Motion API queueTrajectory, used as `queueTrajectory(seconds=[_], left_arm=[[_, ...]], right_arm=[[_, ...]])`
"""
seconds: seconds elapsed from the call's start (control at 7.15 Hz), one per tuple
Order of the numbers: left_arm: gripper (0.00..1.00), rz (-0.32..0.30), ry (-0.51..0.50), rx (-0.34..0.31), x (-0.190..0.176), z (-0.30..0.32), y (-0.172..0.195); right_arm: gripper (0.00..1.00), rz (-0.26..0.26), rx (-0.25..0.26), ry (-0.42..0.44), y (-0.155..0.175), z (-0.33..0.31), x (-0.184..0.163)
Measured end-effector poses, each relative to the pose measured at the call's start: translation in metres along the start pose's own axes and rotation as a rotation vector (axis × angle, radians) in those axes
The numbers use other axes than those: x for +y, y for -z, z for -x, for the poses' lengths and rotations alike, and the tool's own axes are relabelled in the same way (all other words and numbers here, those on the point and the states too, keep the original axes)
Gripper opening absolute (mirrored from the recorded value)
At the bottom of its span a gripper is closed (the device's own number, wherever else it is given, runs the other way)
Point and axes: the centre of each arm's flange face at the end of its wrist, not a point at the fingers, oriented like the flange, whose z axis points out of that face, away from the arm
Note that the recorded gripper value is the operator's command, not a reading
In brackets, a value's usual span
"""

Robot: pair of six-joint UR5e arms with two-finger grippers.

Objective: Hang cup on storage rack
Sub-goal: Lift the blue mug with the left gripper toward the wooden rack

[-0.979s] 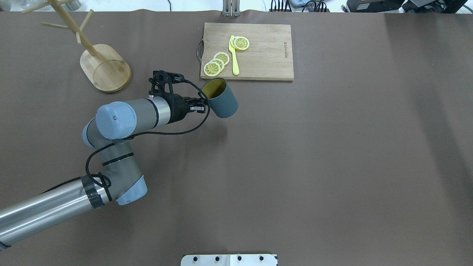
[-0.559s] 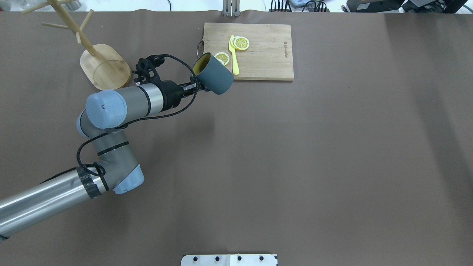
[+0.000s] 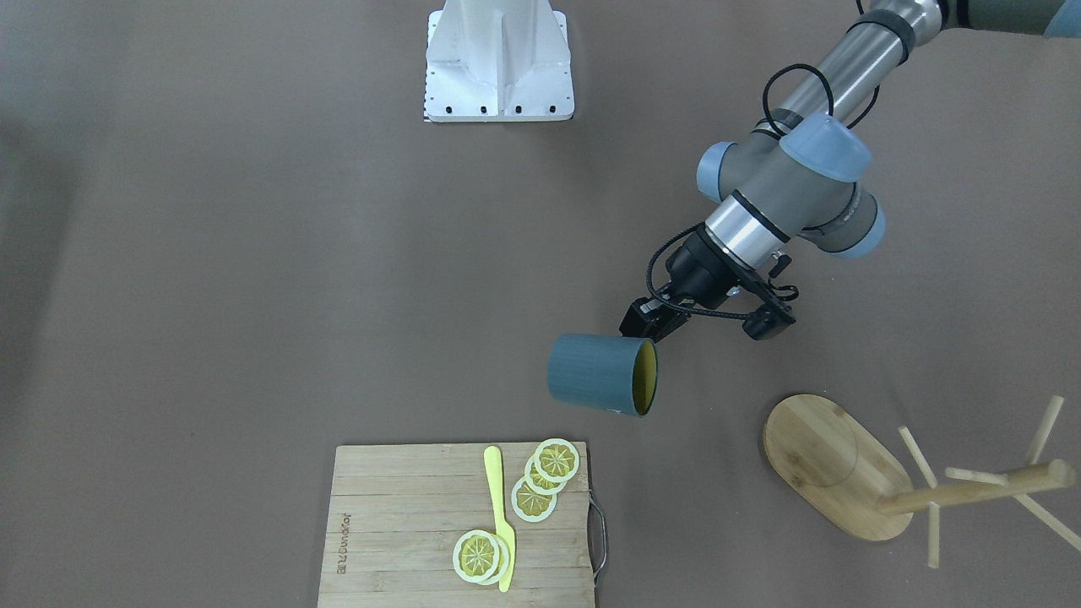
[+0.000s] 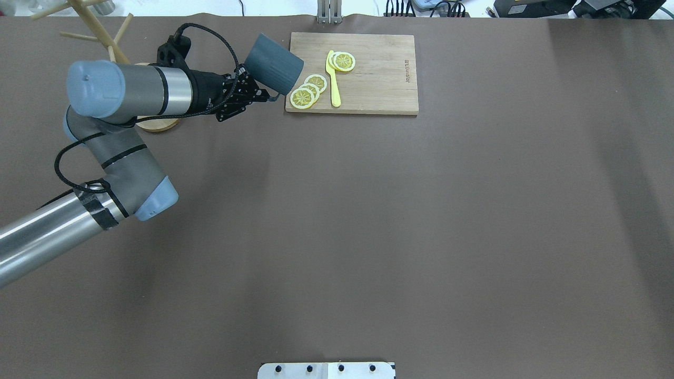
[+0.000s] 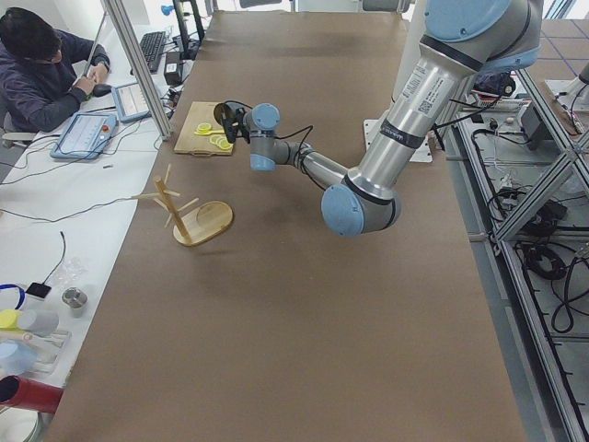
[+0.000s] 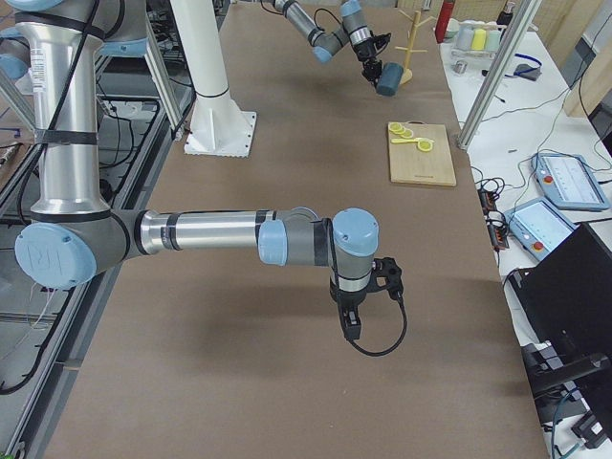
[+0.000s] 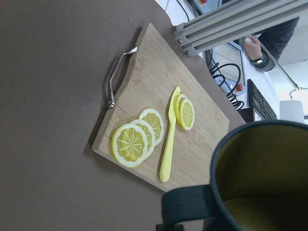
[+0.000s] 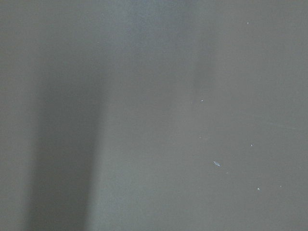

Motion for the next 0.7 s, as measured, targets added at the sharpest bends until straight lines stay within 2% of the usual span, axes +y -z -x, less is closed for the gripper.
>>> queueTrajectory(seconds=[0.28, 0.56, 0.7], left_arm=[[0.00, 0.066, 0.100, 0.016, -0.031, 0.004, 0.019], [0.00, 0.154, 0.236, 0.116, -0.040, 0.017, 0.034], [0.00, 0.198, 0.345, 0.178, -0.041, 0.021, 0.043]], right_arm=[[1.00, 0.003, 0.002, -0.005, -0.001, -0.002, 0.003], [1.00, -0.001, 0.003, -0.006, 0.001, -0.002, 0.002], [1.00, -0.003, 0.003, -0.006, 0.002, -0.002, 0.002]])
